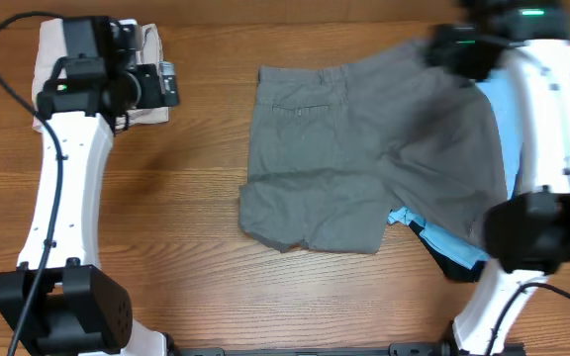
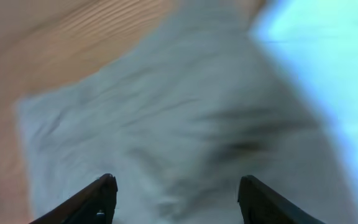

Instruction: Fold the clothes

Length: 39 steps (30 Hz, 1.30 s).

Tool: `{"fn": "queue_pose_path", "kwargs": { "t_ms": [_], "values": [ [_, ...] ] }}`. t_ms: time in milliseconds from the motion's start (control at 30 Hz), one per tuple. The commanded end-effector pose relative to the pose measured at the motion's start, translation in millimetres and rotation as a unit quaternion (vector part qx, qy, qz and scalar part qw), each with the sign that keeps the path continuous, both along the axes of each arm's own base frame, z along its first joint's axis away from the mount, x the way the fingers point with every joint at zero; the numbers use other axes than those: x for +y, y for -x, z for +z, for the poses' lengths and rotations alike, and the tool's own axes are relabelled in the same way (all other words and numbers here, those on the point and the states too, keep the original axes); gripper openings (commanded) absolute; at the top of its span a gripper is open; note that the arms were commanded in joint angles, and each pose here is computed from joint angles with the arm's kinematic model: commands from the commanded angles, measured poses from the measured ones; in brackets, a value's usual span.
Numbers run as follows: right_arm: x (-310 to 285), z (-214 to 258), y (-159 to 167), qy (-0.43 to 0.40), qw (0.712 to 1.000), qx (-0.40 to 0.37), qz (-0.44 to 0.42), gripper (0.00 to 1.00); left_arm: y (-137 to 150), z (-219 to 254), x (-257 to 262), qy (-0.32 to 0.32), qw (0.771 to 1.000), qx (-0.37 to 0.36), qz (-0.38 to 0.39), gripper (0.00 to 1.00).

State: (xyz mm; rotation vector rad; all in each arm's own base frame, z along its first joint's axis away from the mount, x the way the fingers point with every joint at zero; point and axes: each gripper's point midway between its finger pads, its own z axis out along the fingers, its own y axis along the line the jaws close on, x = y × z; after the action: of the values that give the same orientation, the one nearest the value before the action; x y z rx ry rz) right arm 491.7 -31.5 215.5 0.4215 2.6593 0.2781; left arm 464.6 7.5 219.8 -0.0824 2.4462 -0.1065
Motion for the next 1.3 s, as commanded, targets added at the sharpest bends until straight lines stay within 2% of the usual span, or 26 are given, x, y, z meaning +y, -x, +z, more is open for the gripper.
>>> {"fn": "queue_pose_path", "kwargs": {
  "t_ms": [0,100,233,467,600,767,900,1267],
  "values": [
    [-57.0,-34.3,8.3,-0.040,0.996,0.041,-0.069,0.66,-2.3,23.9,-25.9,0.009,0.999,-0.031,-0.027,1.00],
    [-98.6,-71.9,15.6,-0.051,0.990,0.071,-0.112,0.65,-2.8,22.9,-40.8,0.008,0.999,-0.031,-0.043,1.00],
    [-126.2,-119.3,20.7,-0.061,0.983,0.102,-0.140,0.62,-2.5,20.0,-51.7,0.009,0.998,-0.028,-0.054,1.00],
    [-129.5,-190.7,39.1,-0.063,0.972,0.157,-0.166,0.60,-2.2,19.9,-53.9,0.009,0.998,-0.028,-0.057,1.00],
    [-123.7,-212.9,48.6,-0.070,0.968,0.170,-0.170,0.59,-2.3,19.8,-53.2,0.006,0.998,-0.028,-0.056,1.00],
    [-129.6,-246.4,63.3,-0.025,0.966,0.186,-0.177,0.55,-2.5,19.5,-53.1,0.006,0.998,-0.028,-0.056,1.00],
    [-173.5,-259.8,80.4,0.037,0.955,0.189,-0.225,0.52,-2.4,19.4,-53.1,0.006,0.998,-0.028,-0.056,1.00],
    [-304.5,-246.8,120.7,0.045,0.923,0.120,-0.362,0.49,-3.5,20.1,-53.2,0.006,0.998,-0.030,-0.056,1.00]
  ]
}}
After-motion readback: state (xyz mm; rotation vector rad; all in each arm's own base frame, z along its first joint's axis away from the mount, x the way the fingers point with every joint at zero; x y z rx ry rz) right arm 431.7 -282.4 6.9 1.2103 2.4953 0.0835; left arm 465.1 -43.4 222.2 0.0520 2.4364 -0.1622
